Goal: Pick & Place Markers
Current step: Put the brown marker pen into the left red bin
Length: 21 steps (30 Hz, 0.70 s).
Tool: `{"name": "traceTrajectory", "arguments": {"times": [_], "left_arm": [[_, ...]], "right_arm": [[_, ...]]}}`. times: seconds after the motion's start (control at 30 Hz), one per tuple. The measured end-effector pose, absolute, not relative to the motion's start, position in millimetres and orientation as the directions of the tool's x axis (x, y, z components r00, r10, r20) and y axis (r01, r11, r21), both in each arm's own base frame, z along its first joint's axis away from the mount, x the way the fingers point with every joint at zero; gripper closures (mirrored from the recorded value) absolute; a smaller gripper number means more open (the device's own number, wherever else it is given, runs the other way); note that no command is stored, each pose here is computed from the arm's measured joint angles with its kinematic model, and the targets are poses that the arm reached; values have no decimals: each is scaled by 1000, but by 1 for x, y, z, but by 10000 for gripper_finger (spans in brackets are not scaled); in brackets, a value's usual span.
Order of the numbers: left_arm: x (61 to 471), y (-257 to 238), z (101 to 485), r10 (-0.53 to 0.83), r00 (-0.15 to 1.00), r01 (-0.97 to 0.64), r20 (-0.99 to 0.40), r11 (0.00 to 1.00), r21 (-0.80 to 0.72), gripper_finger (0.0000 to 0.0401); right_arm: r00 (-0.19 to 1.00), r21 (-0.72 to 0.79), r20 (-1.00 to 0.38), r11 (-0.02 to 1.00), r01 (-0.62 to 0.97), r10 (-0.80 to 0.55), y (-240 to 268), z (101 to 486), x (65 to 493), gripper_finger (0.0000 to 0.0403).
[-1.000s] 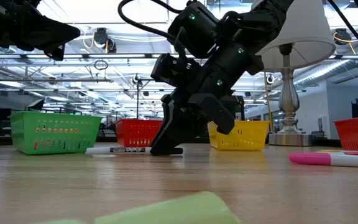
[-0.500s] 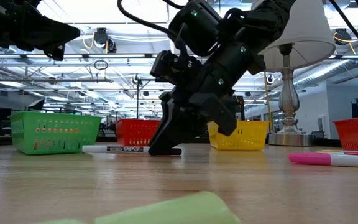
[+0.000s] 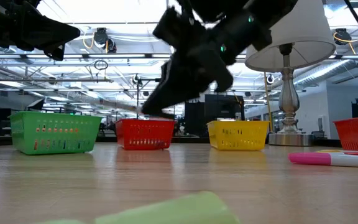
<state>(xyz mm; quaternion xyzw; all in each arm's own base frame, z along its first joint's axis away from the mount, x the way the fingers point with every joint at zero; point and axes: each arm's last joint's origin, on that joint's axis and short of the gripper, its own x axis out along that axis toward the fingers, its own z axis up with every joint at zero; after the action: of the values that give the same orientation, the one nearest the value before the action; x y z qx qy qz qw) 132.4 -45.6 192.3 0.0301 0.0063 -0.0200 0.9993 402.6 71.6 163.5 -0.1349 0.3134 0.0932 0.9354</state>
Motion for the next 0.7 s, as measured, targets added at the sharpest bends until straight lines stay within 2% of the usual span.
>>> {"name": "traceTrajectory", "arguments": {"times": [0.13,0.37,0.5,0.7], "left_arm": [[132,-46,192,-40,999,40,-13,997,60,380],[132,-46,192,-40,999,40,-14,997,59,380],[132,-46,192,-40,999,40,-14,998,57,380],[132,-46,192,-40,999,40,-14,998,56,380]], "right_arm": [[830,-161,-551,966,-204,84,70,189,399,380],[900,-78,-423,994,81,-106,42,224,397,380],[898,43,-413,982,185,-151,19,225,400,379],[860,92,-460,952,292,-219,-12,203,407,379]]}}
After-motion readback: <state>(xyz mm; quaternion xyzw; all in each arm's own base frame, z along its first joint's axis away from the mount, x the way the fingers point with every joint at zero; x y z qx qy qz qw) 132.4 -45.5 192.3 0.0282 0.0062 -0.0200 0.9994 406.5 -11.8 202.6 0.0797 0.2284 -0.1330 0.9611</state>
